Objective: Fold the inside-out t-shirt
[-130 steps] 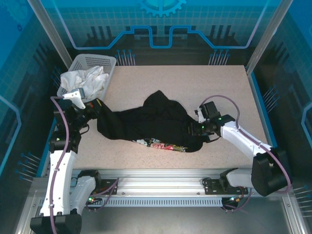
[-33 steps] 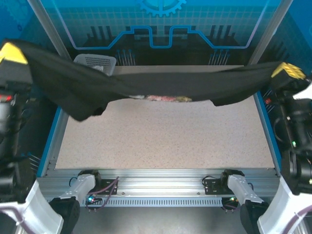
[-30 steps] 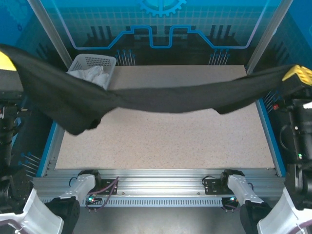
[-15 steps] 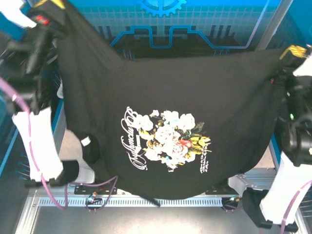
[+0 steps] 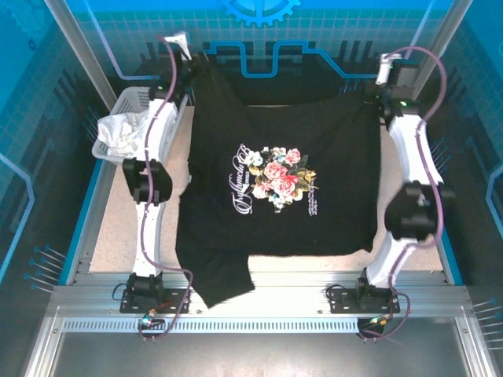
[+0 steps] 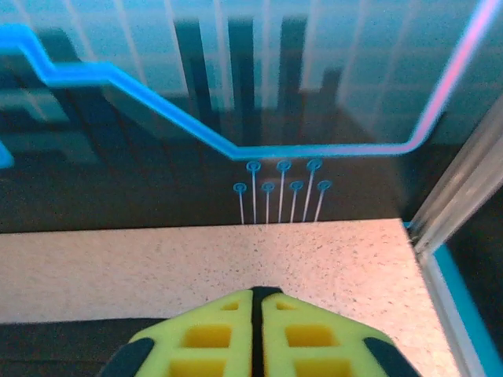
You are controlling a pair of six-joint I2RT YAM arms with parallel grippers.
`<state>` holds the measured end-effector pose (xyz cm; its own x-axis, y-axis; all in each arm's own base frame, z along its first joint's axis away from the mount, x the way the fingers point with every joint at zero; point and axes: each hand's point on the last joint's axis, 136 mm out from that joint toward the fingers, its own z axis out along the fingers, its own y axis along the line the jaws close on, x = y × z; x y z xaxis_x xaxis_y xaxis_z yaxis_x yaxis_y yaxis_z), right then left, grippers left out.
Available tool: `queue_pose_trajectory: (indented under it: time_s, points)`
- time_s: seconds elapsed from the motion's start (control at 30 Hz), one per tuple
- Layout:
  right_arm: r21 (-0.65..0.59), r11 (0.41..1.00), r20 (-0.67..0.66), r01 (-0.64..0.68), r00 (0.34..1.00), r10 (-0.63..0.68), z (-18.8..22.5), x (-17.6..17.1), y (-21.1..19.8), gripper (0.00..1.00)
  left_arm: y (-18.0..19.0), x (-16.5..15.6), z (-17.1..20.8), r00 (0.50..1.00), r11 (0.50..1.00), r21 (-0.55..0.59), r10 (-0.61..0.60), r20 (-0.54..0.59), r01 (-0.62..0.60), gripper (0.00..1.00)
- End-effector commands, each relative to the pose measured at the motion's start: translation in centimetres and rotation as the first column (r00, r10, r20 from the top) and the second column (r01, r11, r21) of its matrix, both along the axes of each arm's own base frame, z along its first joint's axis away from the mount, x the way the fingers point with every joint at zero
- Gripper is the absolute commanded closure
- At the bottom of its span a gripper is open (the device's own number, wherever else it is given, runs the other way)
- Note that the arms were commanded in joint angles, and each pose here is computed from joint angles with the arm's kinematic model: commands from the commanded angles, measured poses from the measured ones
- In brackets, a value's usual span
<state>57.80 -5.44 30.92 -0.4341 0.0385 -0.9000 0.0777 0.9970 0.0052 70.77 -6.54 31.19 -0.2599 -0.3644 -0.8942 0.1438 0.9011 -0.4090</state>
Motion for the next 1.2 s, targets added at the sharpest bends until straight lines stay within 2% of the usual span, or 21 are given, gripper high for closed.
queue_pose_trajectory:
  time_s: [0.0, 0.03, 0.13, 0.27, 0.37, 0.43, 0.57, 0.7, 0.8, 0.9, 1.03, 1.17]
  points:
    - [-0.001, 1.0, 0.011, 0.016, 1.0, -0.016, -0.4, 4.3, 0.2, 0.84, 0.9, 0.6, 4.0, 0.983, 0.997, 0.037, 0.061, 0.171, -0.069, 0.85]
    - [0.003, 1.0, -0.023, 0.019, 1.0, -0.019, -1.3, 5.0, 0.0, 0.8, 0.9, 0.7, 3.9, 0.983, 0.996, 0.045, 0.062, 0.171, -0.071, 0.8]
    - [0.012, 1.0, -0.124, 0.021, 0.992, -0.02, -3.2, 4.9, -0.2, 0.65, 0.6, 0.2, 3.8, 0.99, 0.997, 0.05, 0.046, 0.135, -0.053, 0.54]
    - [0.033, 0.999, -0.229, 0.031, 0.973, -0.022, -4.8, 1.2, 0.1, 0.58, -0.5, -2.2, 2.8, 1.0, 1.0, 0.013, 0.02, -0.001, -0.02, 0.35]
    - [0.056, 0.997, -0.294, 0.044, 0.955, -0.025, -6.2, -3.2, 0.5, 0.54, -2.2, -5.6, 0.6, 0.991, 0.996, -0.092, -0.022, -0.128, 0.01, 0.27]
    - [0.071, 0.994, -0.345, 0.081, 0.937, -0.052, -7.7, -6.4, 0.3, 0.52, -3.7, -8.5, -1.1, 0.983, 0.986, -0.163, -0.062, -0.175, 0.033, 0.22]
    - [0.146, 0.973, -0.453, 0.179, 0.886, -0.095, -11.7, -12.8, -0.8, 0.52, -7.6, -15.1, -6.3, 0.958, 0.96, -0.268, -0.147, -0.246, 0.079, 0.19]
    - [0.209, 0.929, -0.545, 0.306, 0.825, -0.15, -15.7, -18.3, -2.1, 0.51, -11.4, -21.3, -11.8, 0.911, 0.93, -0.343, -0.252, -0.326, 0.135, 0.19]
    - [0.213, 0.892, -0.653, 0.398, 0.738, -0.173, -20.0, -22.6, -2.6, 0.51, -13.1, -25.6, -16.0, 0.86, 0.906, -0.396, -0.318, -0.399, 0.151, 0.19]
    - [0.195, 0.89, -0.747, 0.412, 0.65, -0.138, -23.4, -25.7, -1.5, 0.52, -13.7, -29.3, -20.0, 0.796, 0.881, -0.45, -0.375, -0.475, 0.146, 0.19]
    - [0.121, 0.912, -0.81, 0.393, 0.57, -0.139, -25.3, -28.6, -0.3, 0.52, -12.8, -33.8, -25.0, 0.714, 0.884, -0.455, -0.385, -0.586, 0.103, 0.2]
    - [0.019, 0.902, -0.828, 0.431, 0.512, -0.227, -25.8, -30.8, -1.7, 0.52, -10.8, -36.6, -27.8, 0.682, 0.917, -0.393, -0.327, -0.655, 0.062, 0.19]
